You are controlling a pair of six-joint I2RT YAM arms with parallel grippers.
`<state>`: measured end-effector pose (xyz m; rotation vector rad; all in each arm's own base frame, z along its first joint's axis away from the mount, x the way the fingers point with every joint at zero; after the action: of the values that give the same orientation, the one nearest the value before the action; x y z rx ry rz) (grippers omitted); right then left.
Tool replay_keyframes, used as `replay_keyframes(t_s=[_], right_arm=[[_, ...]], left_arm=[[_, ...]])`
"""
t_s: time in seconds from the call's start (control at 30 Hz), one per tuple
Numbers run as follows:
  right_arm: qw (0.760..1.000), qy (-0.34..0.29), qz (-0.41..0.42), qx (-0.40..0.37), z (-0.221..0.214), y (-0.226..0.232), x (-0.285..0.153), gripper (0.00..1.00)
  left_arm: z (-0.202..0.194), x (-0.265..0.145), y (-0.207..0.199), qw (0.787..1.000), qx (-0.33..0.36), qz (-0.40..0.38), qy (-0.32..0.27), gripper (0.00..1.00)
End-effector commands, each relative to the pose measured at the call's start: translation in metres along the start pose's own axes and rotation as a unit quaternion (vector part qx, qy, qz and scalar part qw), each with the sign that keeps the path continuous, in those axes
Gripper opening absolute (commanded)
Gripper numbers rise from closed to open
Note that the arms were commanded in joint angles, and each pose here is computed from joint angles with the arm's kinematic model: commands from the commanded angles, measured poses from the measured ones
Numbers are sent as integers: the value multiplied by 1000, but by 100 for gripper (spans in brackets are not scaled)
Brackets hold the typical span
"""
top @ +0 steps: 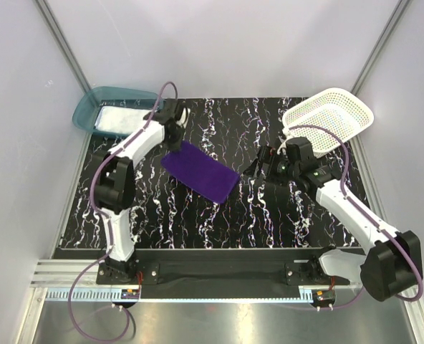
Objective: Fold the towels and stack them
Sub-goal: Neatly place the folded towel into the bin
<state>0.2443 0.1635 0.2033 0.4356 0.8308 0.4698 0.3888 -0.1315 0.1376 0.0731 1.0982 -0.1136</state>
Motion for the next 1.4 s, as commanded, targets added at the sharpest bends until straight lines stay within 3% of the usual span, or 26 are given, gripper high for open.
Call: replay_keyframes(t_s=[0.0, 0.1, 0.13, 0.17, 0.27, 0.47, 0.6, 0.9, 1.37], right_arm=[[999, -31, -8, -40, 25, 6, 3, 100], [998, -24, -15, -52, 31, 4, 15, 100], [998, -14, -21, -52, 31, 0, 22, 100], [998, -10, -21, -54, 32, 0, 27, 100], [998, 6, -21, -59, 35, -2, 41, 100], [996, 27, -25, -78, 42, -5, 59, 100], [996, 21, -38, -83, 52, -7, 67, 100], [995, 35, -44, -87, 56, -11, 84, 100], [992, 60, -57, -94, 56, -21, 106, 100]], left_arm=[[48, -17, 40, 996, 36, 77, -31, 0], [96, -26, 61, 992, 37, 102, -68, 0], [101, -11, 71, 992, 36, 108, -58, 0], [126, -26, 77, 989, 38, 110, -95, 0], [142, -14, 104, 985, 44, 132, -101, 0], [173, -10, 171, 967, 13, 175, -186, 0], [177, 4, 217, 957, -18, 199, -210, 0], [187, 16, 276, 937, -40, 241, -251, 0], [191, 16, 328, 918, -71, 246, -302, 0]])
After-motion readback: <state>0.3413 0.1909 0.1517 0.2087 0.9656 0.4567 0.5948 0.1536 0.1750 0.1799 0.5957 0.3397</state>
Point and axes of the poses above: each gripper's point midway between its finger pads, its own x axis out along the fingers, its own y axis along the line the jaws close on, z = x × y, the point moved 6 cm from there along -x, back along the fingers, and after that the axes turned 8 degrees about -x, right-handed, at the moved point
